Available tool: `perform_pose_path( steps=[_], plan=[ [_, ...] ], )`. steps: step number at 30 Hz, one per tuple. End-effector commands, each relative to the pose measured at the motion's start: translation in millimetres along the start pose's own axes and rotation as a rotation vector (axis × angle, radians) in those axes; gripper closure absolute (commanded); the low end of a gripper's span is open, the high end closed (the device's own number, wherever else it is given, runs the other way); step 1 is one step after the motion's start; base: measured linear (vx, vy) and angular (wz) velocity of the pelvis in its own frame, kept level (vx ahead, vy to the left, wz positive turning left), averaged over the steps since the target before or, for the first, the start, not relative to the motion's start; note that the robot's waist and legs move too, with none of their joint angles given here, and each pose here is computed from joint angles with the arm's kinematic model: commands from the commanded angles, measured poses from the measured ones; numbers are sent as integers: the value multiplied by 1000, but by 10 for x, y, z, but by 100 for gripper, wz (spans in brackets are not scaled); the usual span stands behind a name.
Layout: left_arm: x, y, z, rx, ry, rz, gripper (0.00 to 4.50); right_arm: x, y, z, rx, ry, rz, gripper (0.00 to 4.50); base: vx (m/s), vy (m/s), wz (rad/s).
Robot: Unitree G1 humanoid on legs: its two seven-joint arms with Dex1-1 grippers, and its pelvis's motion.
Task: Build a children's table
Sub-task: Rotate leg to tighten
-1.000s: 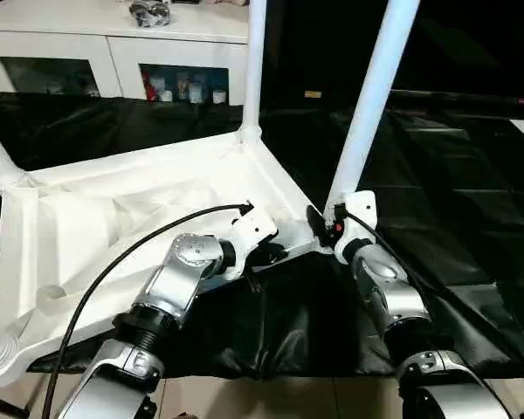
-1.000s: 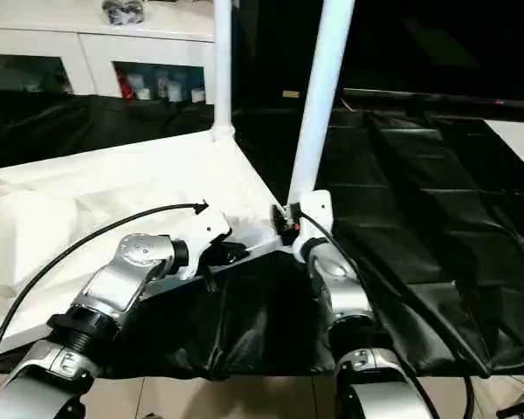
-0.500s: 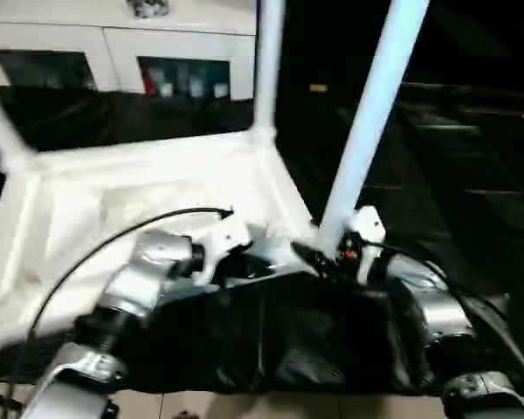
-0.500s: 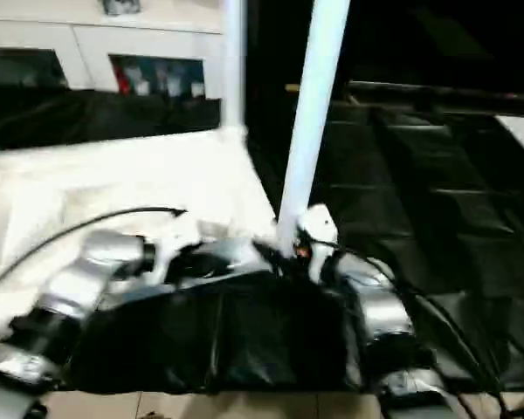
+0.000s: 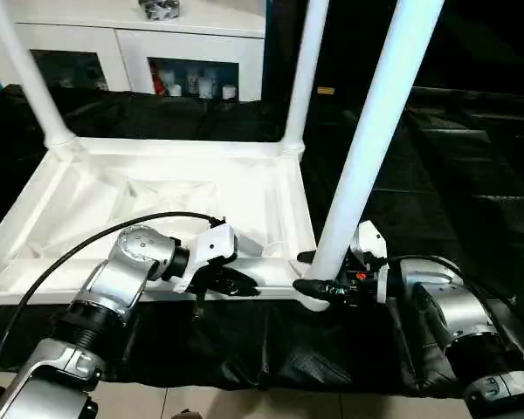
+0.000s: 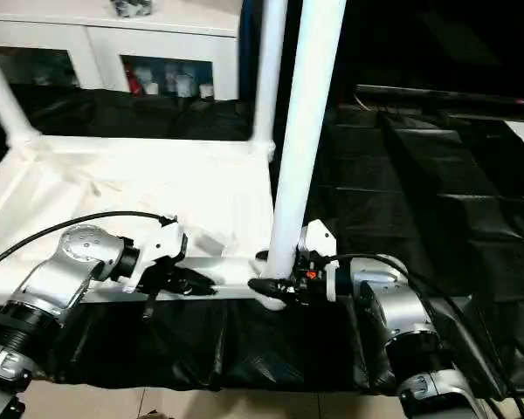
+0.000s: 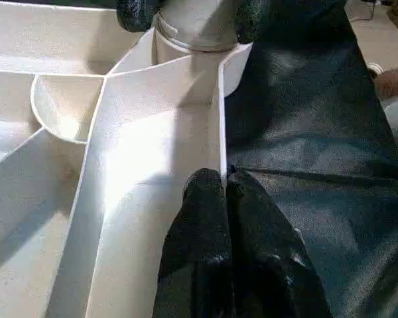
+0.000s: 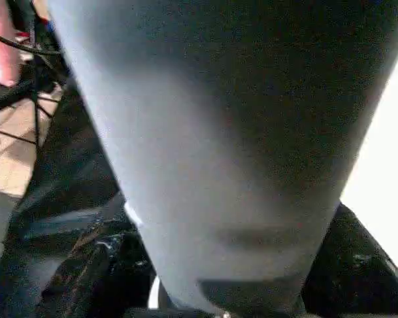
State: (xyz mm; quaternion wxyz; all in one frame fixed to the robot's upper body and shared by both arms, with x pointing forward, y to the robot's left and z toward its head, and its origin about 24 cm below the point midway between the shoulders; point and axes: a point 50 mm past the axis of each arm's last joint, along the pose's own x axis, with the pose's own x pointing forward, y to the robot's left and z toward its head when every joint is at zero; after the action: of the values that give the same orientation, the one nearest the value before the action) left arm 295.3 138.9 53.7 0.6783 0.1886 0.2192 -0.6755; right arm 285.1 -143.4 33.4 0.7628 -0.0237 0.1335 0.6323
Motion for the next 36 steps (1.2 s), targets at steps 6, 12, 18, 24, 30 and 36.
perform_pose_path(
  steps=[6,12,18,24,30,36],
  plan=[
    [152,-29,12,2,17,-50,450,217,205,-66,39,41,171,234,0,0,0],
    [231,-21,15,-33,-3,12,450,263,101,-88,74,-41,-52,240,0,0,0],
    [481,58,140,-67,-44,130,450,411,-61,-163,109,-40,-374,246,0,0,0],
    [821,96,385,-91,-114,221,450,646,-230,-144,239,-73,-685,252,-10,3,-1],
    [949,78,494,-48,-125,226,450,818,-271,-54,201,-57,-807,253,0,0,0],
    [821,82,387,-3,-105,214,450,772,-303,-54,162,-60,-820,166,0,0,0]
  ],
)
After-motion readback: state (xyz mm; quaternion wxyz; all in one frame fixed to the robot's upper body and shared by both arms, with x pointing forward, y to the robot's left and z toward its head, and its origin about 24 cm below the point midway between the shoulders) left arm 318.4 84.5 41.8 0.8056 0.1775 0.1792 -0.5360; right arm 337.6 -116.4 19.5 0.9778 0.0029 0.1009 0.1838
